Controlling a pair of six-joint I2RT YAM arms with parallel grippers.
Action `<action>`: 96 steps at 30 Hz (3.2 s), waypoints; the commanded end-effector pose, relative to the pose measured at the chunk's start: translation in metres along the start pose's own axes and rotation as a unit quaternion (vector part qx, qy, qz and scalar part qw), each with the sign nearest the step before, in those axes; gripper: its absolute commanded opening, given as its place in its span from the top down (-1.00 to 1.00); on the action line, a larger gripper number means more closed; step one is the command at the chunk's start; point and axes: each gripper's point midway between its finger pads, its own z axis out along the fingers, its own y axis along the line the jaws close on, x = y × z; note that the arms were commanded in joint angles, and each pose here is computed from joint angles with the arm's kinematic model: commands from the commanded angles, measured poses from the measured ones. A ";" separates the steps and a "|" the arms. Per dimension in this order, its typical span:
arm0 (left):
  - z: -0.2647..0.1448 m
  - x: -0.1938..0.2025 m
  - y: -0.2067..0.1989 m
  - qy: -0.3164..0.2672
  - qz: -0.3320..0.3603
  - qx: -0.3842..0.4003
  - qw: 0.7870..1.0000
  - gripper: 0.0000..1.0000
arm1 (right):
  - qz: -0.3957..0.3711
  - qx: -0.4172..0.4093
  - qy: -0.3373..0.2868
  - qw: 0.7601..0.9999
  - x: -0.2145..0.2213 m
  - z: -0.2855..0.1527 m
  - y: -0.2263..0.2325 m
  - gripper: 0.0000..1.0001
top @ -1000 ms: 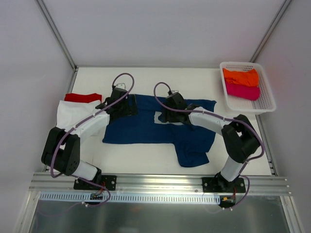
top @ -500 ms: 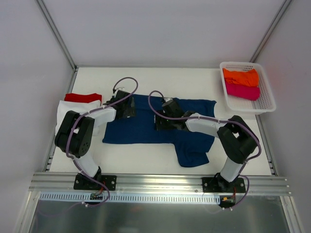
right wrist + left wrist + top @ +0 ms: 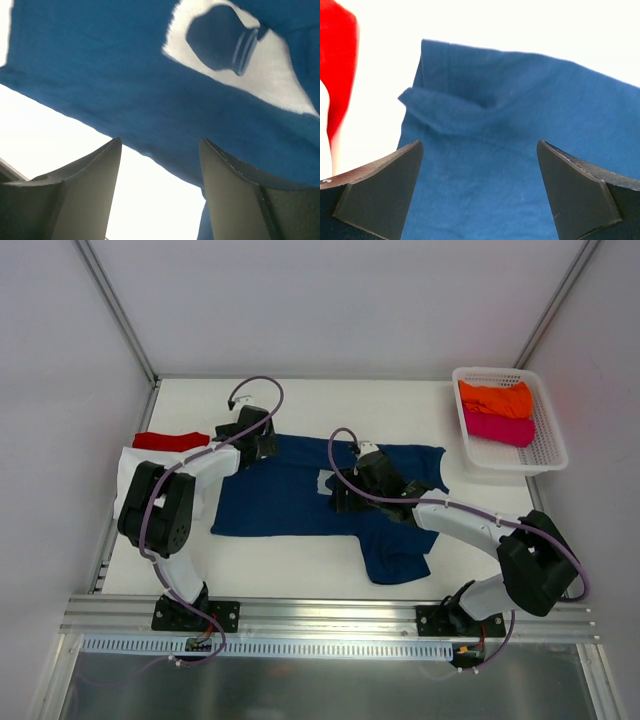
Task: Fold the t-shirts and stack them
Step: Fold the tshirt
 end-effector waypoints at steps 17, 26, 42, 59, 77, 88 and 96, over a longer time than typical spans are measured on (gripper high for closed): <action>0.016 -0.025 0.008 -0.016 0.032 -0.045 0.998 -0.98 | 0.004 0.036 0.021 0.999 0.029 0.006 -0.025 -0.34; 0.020 -0.027 0.013 -0.007 0.023 -0.052 0.998 -0.98 | 0.010 0.043 0.036 0.998 0.042 0.011 -0.032 -0.31; 0.037 -0.012 0.023 0.047 0.010 -0.075 0.996 -0.71 | 0.011 0.050 0.044 0.998 0.051 0.012 -0.038 0.03; 0.036 -0.010 0.022 0.067 0.014 -0.071 0.995 0.72 | 0.016 0.051 0.060 0.997 0.060 0.015 -0.040 0.06; -0.014 0.026 0.042 0.080 -0.025 -0.067 0.994 1.00 | 0.022 0.024 0.072 0.997 0.068 0.025 -0.032 0.07; 0.001 0.001 0.038 0.058 0.000 -0.083 0.995 -0.60 | 0.023 0.020 0.075 0.997 0.074 0.023 -0.033 0.05; 0.021 -0.022 0.039 0.058 -0.013 -0.073 0.996 -0.73 | 0.019 0.029 0.070 0.997 0.078 0.015 -0.040 0.05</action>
